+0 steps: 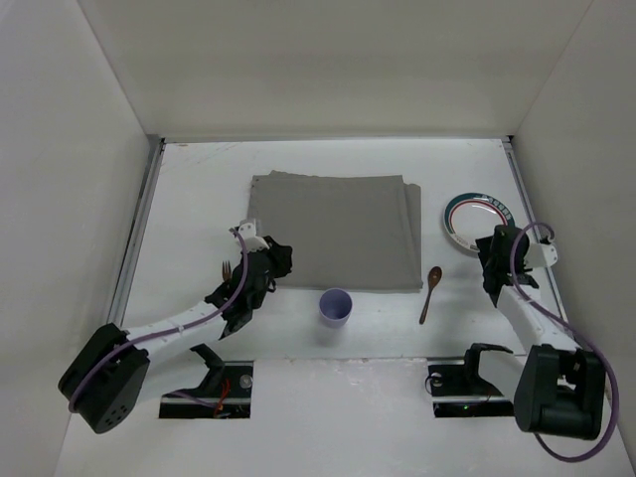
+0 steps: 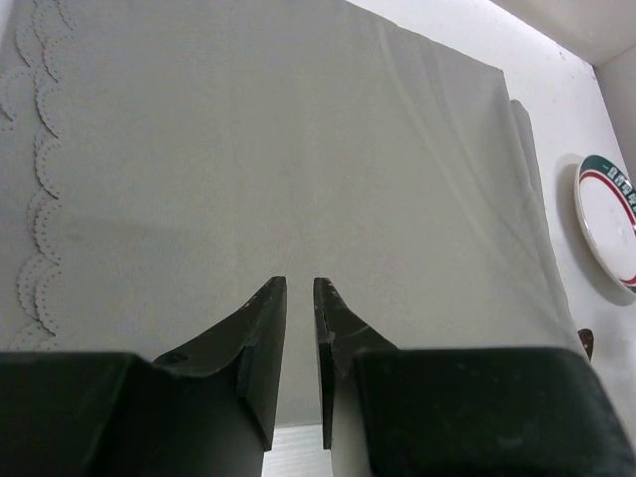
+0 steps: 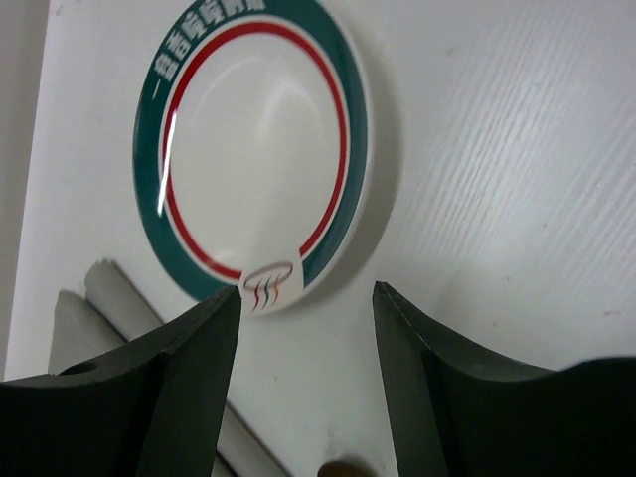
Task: Set the dinner table for one person
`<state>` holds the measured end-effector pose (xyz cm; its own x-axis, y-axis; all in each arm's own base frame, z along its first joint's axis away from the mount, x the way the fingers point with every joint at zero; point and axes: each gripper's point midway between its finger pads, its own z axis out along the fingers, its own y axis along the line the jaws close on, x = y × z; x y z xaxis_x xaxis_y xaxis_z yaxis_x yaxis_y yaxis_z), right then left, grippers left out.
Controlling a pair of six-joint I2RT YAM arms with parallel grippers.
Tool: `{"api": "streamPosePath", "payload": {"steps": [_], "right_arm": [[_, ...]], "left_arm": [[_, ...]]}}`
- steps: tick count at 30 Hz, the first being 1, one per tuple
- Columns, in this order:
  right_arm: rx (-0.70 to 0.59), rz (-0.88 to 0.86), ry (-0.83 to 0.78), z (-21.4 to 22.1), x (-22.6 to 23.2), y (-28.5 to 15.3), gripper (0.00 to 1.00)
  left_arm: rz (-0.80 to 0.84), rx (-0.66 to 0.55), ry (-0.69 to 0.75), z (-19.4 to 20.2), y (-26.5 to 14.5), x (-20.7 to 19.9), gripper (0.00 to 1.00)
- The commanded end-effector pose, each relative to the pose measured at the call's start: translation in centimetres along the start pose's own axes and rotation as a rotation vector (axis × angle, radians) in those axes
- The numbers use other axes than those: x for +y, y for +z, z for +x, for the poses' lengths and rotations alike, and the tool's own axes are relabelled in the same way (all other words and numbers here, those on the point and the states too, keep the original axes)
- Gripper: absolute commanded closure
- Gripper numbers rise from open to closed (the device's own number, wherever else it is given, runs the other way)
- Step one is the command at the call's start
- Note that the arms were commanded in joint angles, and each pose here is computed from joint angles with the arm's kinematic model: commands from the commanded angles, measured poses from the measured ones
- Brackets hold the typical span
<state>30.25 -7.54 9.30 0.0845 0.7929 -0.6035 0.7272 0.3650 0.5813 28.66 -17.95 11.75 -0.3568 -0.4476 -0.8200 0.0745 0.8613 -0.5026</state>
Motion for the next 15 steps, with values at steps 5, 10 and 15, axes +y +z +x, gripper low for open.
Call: {"api": "streamPosePath", "payload": {"steps": [5, 10, 15], "right_arm": [[0.032, -0.036, 0.154, -0.5, 0.8, 4.0, 0.39], [0.076, -0.011, 0.186, 0.2, 0.0, 6.2, 0.44], [0.082, -0.007, 0.220, 0.1, -0.7, 7.3, 0.51]], "left_arm": [[0.049, -0.002, -0.065, 0.0, 0.7, -1.0, 0.82], [0.054, -0.003, -0.072, 0.0, 0.7, -0.9, 0.81], [0.038, -0.003, -0.076, 0.0, 0.9, -0.4, 0.81]]}}
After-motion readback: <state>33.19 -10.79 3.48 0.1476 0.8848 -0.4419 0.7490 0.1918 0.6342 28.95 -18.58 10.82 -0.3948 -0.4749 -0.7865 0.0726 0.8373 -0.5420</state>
